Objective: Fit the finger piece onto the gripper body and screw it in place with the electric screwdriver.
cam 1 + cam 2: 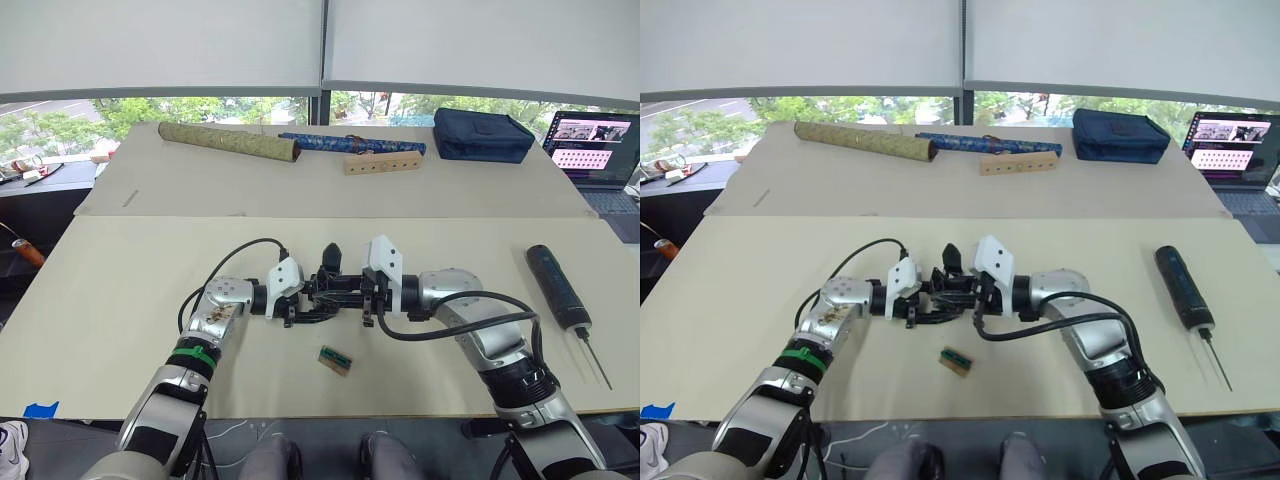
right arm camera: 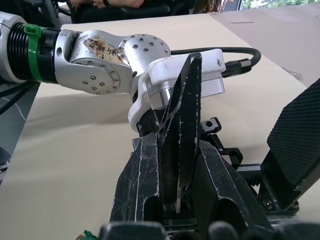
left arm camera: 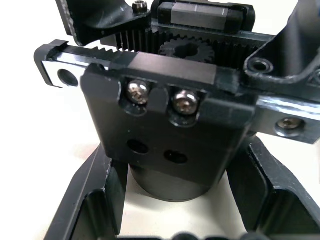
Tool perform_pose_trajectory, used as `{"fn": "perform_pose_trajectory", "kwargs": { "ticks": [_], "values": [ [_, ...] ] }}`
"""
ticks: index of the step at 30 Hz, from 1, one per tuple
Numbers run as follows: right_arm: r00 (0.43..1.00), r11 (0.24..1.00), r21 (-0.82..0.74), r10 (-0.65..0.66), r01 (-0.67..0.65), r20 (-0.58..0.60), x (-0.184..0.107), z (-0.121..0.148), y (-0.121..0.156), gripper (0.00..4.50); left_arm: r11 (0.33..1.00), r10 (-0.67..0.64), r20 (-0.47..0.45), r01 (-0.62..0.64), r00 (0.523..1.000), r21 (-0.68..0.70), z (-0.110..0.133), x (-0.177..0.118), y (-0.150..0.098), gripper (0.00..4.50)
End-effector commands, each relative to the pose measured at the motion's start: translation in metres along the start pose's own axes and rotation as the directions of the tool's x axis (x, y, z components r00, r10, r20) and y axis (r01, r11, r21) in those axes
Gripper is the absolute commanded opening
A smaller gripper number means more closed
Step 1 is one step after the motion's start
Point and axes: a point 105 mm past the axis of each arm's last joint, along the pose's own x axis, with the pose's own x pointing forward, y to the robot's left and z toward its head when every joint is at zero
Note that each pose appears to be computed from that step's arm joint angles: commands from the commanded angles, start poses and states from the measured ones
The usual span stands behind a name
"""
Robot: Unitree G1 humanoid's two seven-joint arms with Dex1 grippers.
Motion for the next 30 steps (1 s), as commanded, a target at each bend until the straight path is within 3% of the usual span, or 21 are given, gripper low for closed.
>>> {"fn": "perform_pose_trajectory", "kwargs": {
  "ticks": [1, 8, 25, 26, 30],
  "values": [
    [0.990, 0.995, 0.096, 0.011, 0.003, -0.142, -0.003, -0.043, 0.005, 0.41, 0.999, -0.032, -0.026, 0.032, 0.999, -0.017, -0.008, 0.000, -0.008, 2.30],
    [0.995, 0.992, 0.126, 0.002, 0.010, -0.099, 0.000, -0.038, 0.004, 0.41, 0.999, -0.032, -0.028, 0.032, 0.999, -0.015, -0.007, 0.000, -0.007, 2.30],
    [0.998, 1.000, 0.005, 0.025, -0.025, 0.058, 0.000, 0.002, -0.001, 0.41, 0.999, -0.025, -0.031, 0.024, 0.999, -0.021, -0.009, 0.000, -0.006, 2.30],
    [0.997, 1.000, 0.007, 0.024, -0.024, 0.074, 0.001, 0.005, -0.002, 1.43, 0.999, -0.024, -0.031, 0.024, 0.999, -0.021, -0.010, 0.000, -0.006, 2.30],
    [0.989, 0.999, -0.032, 0.043, -0.039, 0.139, 0.001, 0.018, 0.001, 2.73, 1.000, -0.018, -0.030, 0.017, 0.999, -0.022, -0.010, 0.000, -0.006, 2.30]
  ]
}}
